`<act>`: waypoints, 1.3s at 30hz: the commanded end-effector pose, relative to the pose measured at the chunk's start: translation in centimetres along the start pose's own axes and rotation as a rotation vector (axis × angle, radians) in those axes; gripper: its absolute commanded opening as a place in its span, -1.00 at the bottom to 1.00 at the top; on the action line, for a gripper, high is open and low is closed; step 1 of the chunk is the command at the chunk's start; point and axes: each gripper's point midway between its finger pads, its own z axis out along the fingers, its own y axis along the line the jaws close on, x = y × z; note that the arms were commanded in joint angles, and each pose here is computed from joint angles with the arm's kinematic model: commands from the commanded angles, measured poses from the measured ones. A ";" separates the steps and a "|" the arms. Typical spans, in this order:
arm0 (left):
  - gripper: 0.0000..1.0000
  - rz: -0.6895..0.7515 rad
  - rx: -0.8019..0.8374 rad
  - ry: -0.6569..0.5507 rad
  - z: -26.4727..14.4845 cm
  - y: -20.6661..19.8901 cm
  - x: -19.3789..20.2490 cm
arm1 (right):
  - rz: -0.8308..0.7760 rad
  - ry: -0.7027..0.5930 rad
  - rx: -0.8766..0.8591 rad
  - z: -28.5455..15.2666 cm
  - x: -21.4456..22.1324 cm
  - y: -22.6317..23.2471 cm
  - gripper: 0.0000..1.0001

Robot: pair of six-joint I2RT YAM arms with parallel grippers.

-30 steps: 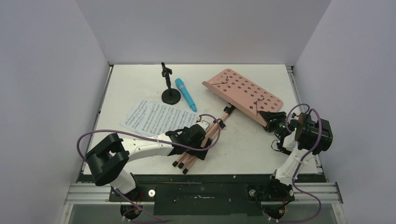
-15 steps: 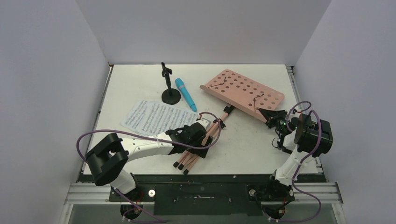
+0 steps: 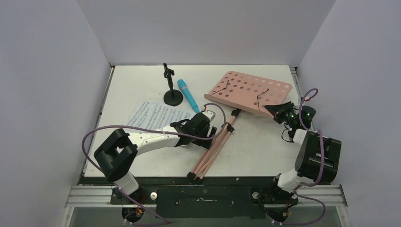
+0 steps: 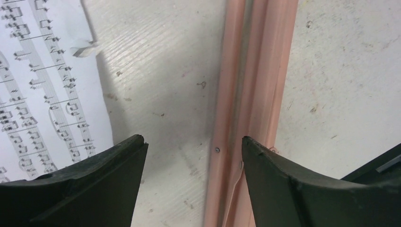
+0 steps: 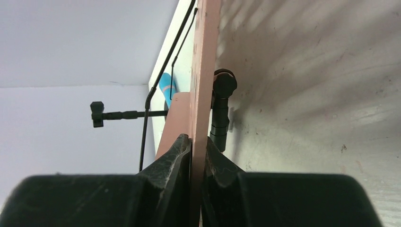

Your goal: Set up the instrument practice props

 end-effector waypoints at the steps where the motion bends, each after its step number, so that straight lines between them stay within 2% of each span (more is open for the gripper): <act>1: 0.38 0.034 0.095 -0.034 0.6 -2.6 -2.6 | -0.205 0.012 0.039 -0.5 -0.5 1.0 -0.89; 10: 0.14 0.054 0.152 -0.011 1.7 -5.0 -3.4 | -0.253 0.007 0.032 -1.1 -0.6 3.5 -0.89; 14: 0.11 0.058 0.171 -0.027 1.5 -5.8 -4.1 | -0.270 0.009 0.040 -1.1 -0.5 3.9 -0.89; 19: 0.39 0.041 0.182 -0.067 0.3 -6.0 -5.0 | -0.280 0.019 0.050 -1.1 -0.3 3.9 -0.89; 27: 0.42 0.021 0.226 -0.144 -1.3 -6.7 -6.5 | -0.297 0.026 0.059 -1.2 -0.2 4.1 -0.89; 39: 0.08 0.065 0.271 -0.002 1.2 -8.3 -3.9 | -0.335 0.027 0.055 -1.6 0.2 5.7 -0.89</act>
